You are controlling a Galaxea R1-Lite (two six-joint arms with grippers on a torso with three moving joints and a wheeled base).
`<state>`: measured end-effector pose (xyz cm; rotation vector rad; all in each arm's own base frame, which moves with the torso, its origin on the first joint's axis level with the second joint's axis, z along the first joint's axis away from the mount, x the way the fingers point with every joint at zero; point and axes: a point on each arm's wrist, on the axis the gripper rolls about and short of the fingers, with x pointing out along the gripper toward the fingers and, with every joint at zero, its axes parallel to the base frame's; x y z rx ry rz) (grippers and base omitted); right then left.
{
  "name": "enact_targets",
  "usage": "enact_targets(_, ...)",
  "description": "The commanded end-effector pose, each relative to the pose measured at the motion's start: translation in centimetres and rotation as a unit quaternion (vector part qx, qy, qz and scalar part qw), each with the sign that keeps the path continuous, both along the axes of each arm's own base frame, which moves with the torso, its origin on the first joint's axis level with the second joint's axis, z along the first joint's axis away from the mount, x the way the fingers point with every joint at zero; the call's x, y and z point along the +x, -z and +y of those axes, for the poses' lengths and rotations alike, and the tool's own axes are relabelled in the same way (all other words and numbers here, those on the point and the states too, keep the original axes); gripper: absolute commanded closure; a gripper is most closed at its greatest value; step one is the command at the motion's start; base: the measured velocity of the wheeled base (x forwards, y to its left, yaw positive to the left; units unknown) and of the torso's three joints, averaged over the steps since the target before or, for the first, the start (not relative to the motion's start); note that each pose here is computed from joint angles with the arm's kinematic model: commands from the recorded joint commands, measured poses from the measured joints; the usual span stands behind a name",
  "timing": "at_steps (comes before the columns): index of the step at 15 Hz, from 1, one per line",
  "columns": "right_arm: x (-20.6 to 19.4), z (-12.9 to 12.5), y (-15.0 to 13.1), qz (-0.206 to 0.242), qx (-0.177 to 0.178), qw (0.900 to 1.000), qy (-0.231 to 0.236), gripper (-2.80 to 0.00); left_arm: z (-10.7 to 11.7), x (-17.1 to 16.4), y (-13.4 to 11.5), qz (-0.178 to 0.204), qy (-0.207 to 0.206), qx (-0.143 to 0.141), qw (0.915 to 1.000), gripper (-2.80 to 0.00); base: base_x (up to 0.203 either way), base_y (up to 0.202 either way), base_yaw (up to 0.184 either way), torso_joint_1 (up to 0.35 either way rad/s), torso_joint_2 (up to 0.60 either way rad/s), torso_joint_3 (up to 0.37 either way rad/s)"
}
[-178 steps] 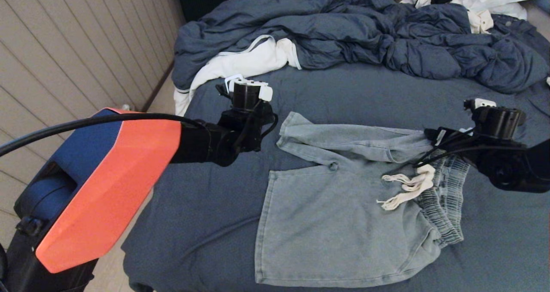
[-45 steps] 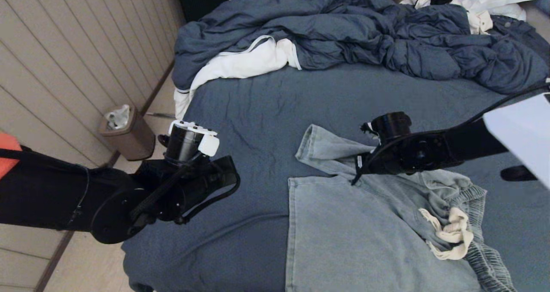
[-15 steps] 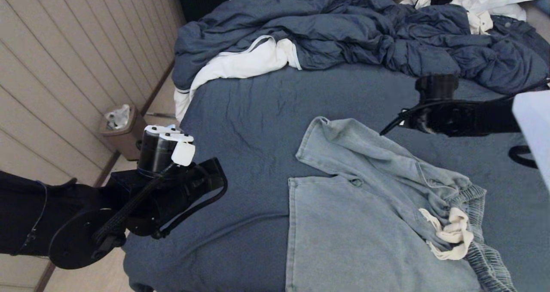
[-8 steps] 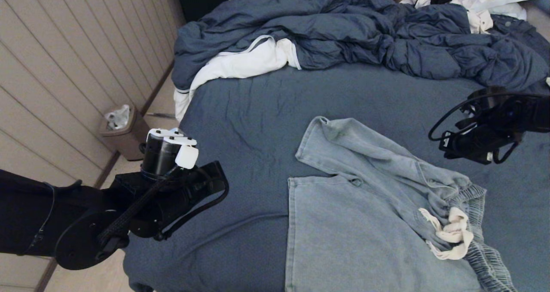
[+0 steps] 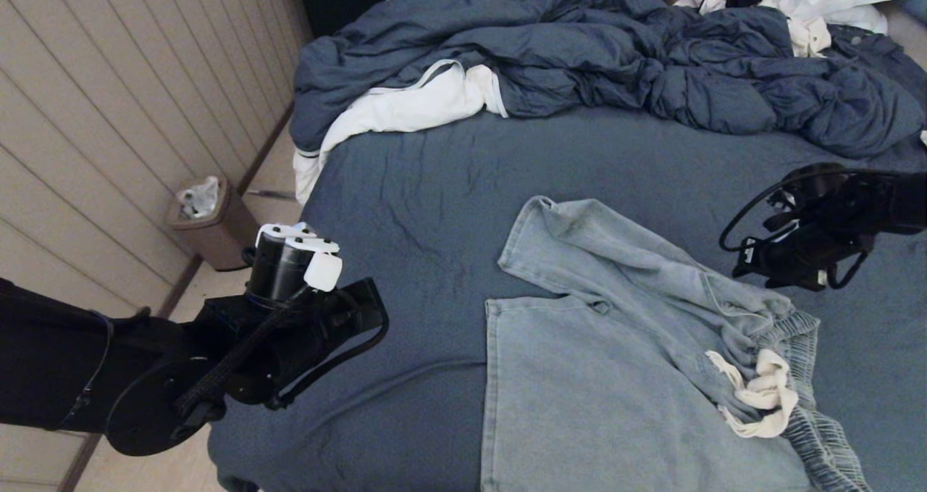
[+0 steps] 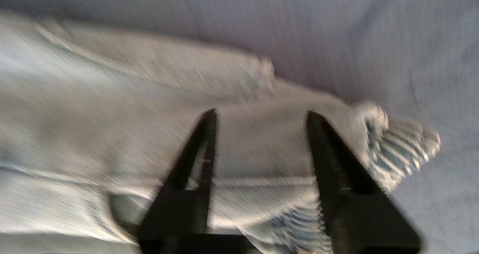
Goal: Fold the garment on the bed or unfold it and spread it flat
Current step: Unford the blue shorts
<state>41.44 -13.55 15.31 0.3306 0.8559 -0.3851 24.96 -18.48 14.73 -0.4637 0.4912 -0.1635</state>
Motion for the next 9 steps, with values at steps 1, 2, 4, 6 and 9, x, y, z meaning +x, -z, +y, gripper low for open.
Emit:
enact_targets(1, -1.4, 0.4, 0.5, 0.027, 0.0, 1.0, -0.012, -2.8, -0.1, 0.1, 0.2, 0.002, -0.001, 0.0, 1.0, 0.0, 0.0, 0.0, 0.0, 0.0, 0.0, 0.0)
enact_targets(2, -1.9, 0.6, 1.0, 0.041, -0.002, 0.999, -0.021, -2.8, -0.1, 0.1, 0.3, 0.003, -0.001, 0.0, 1.0, 0.0, 0.0, 0.0, 0.0, 0.0, 0.0, 0.0)
enact_targets(4, -2.1, 0.8, 1.9, 0.057, -0.002, 0.998, -0.03, -2.8, -0.2, 0.2, 0.3, 0.003, -0.002, 0.001, 1.0, 0.0, 0.0, 0.0, 0.0, 0.0, 0.0, 0.0)
enact_targets(6, -1.5, 0.6, 3.4, 0.072, 0.002, 0.997, -0.031, -2.8, -0.2, 0.3, -0.2, -0.005, -0.002, -0.005, 1.0, 0.0, 0.0, 0.0, 0.0, 0.0, 0.0, 0.0)
enact_targets(9, -0.4, 0.1, 5.2, 0.078, 0.001, 0.997, -0.026, 0.0, -0.3, 0.4, 0.1, 0.0, 0.001, -0.002, 1.0, 0.0, 0.0, 0.0, 0.0, 0.0, 0.0, 0.0)
